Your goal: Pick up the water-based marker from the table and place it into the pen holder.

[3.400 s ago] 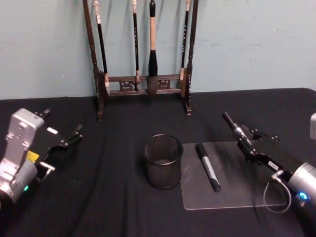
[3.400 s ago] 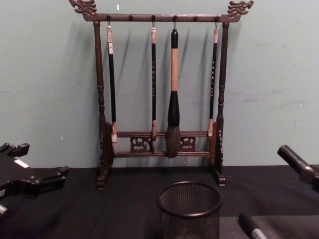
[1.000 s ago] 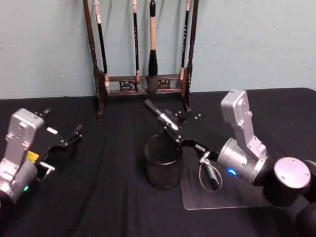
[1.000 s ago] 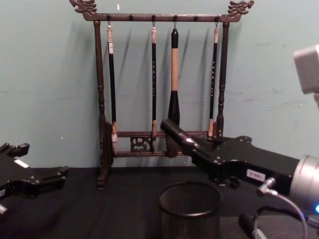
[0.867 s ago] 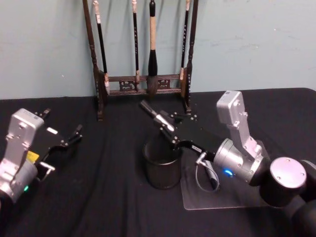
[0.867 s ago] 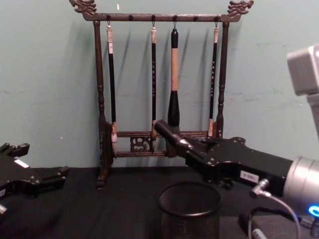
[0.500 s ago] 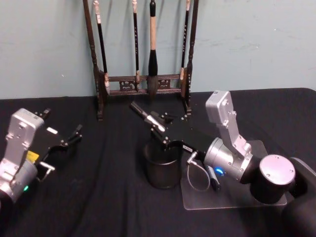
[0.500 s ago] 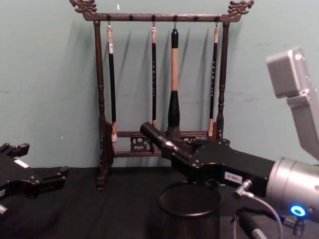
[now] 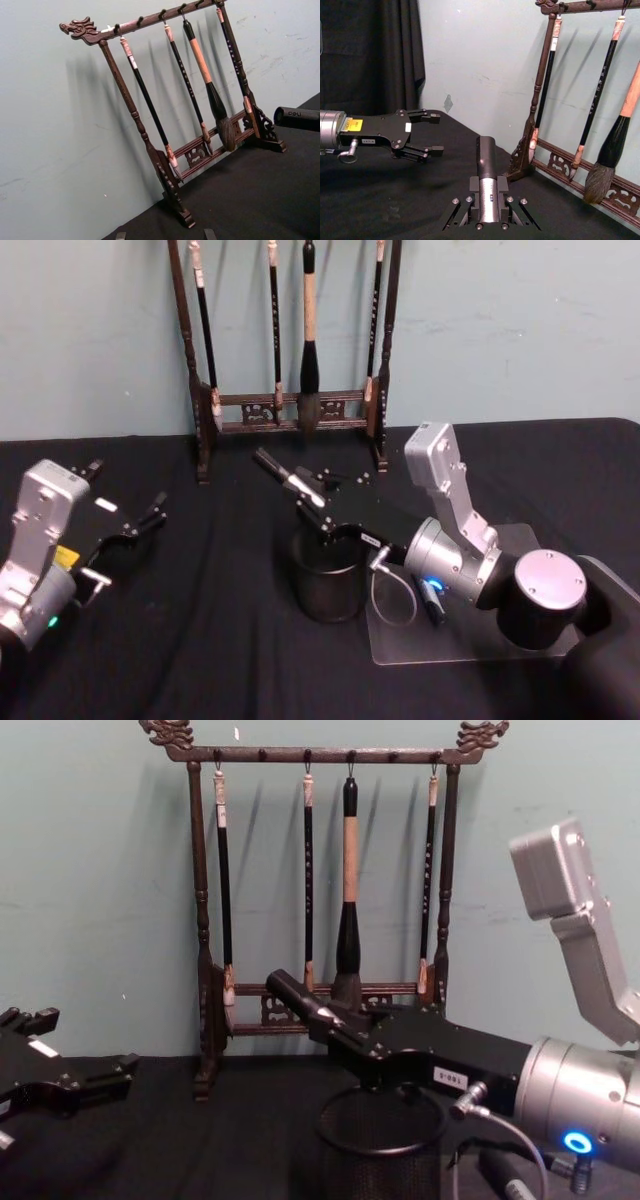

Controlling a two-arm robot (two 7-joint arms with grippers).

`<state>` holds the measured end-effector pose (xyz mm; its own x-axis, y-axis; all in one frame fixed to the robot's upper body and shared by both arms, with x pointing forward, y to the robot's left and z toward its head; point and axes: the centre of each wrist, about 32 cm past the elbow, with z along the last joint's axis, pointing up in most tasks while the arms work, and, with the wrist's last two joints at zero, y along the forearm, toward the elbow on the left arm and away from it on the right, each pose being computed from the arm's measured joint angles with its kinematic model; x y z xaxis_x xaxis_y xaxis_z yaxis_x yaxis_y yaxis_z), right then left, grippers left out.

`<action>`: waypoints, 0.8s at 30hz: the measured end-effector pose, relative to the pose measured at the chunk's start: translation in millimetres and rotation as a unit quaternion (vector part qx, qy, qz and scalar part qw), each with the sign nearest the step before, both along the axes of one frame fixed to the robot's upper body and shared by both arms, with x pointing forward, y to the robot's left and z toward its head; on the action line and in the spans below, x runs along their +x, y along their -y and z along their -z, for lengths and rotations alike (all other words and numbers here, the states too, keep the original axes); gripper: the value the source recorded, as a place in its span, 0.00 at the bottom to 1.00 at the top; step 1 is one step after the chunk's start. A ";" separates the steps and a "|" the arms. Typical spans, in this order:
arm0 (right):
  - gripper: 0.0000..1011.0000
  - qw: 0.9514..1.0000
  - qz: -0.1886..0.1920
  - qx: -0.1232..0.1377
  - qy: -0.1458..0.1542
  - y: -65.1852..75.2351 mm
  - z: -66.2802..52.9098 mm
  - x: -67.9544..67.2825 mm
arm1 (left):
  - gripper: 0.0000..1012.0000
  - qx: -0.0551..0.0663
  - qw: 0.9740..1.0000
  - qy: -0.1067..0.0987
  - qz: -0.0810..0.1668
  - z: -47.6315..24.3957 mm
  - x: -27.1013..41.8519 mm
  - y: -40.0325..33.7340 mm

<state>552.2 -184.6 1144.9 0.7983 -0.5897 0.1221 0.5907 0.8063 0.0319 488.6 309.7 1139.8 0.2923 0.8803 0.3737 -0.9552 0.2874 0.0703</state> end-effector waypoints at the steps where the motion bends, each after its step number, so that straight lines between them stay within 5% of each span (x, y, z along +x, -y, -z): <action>1: 0.20 1.000 0.000 0.000 0.000 0.0 0.0 0.0 | 1.00 0.000 1.000 0.000 0.000 0.0 0.0 0.0; 6: 0.23 1.000 0.001 0.000 0.000 0.4 -0.1 -0.4 | 1.00 0.000 1.000 0.000 0.000 0.0 0.0 0.0; 24: 0.80 1.000 0.002 0.001 0.001 1.2 -0.3 -0.8 | 1.00 0.000 1.000 0.000 0.000 0.0 0.0 0.0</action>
